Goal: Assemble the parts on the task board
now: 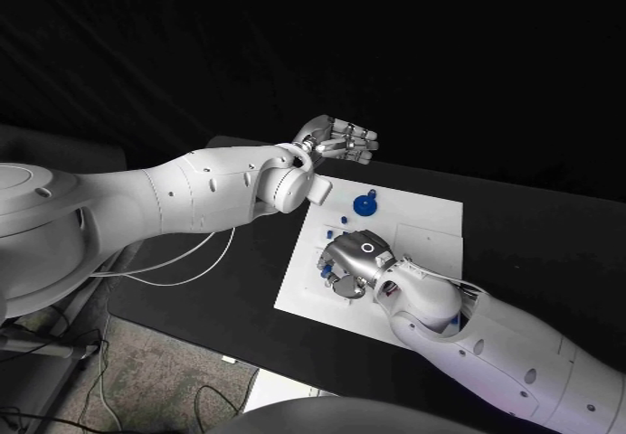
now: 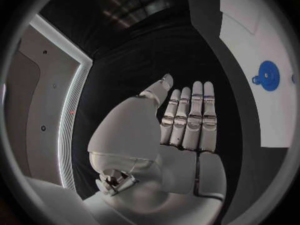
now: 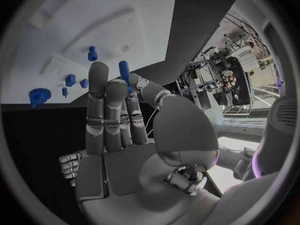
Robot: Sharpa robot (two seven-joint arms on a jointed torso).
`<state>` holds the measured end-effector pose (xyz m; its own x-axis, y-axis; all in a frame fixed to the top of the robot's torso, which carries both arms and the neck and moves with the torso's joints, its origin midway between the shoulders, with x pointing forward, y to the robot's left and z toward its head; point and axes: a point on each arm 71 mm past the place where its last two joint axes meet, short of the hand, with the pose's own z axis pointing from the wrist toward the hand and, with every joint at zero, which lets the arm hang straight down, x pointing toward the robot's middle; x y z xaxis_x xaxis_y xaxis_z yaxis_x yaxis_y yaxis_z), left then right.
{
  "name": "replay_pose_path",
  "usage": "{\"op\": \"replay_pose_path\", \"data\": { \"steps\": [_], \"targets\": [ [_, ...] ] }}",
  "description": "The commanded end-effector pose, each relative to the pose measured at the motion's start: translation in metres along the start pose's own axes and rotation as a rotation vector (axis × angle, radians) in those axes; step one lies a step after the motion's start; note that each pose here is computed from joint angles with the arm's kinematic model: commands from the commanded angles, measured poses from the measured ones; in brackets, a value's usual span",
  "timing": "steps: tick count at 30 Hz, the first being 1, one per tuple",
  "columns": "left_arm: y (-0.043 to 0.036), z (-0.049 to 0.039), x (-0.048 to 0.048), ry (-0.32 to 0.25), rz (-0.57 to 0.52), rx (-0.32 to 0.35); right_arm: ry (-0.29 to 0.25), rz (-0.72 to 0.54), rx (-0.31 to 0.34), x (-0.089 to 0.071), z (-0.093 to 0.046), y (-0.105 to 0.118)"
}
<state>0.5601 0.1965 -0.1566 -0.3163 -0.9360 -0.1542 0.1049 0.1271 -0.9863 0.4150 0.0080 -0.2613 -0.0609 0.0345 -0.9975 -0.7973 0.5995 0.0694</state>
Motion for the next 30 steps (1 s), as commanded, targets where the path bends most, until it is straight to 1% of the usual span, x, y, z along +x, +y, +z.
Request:
{"op": "replay_pose_path", "data": {
  "steps": [1, 8, 14, 30],
  "targets": [
    [-0.0015, 0.0008, 0.0029, 0.013, -0.011, 0.015, 0.001, -0.009, -0.016, 0.002, 0.000, 0.002],
    [-0.0017, 0.0013, 0.0044, 0.016, -0.012, 0.015, 0.014, 0.001, -0.010, 0.012, 0.001, 0.002],
    [-0.0016, 0.0013, 0.0043, 0.016, -0.012, 0.015, 0.023, 0.001, -0.001, 0.017, -0.001, 0.000],
    [-0.0012, 0.0011, 0.0027, 0.014, -0.012, 0.013, 0.040, -0.004, 0.008, 0.020, -0.005, -0.005]
  ]
}}
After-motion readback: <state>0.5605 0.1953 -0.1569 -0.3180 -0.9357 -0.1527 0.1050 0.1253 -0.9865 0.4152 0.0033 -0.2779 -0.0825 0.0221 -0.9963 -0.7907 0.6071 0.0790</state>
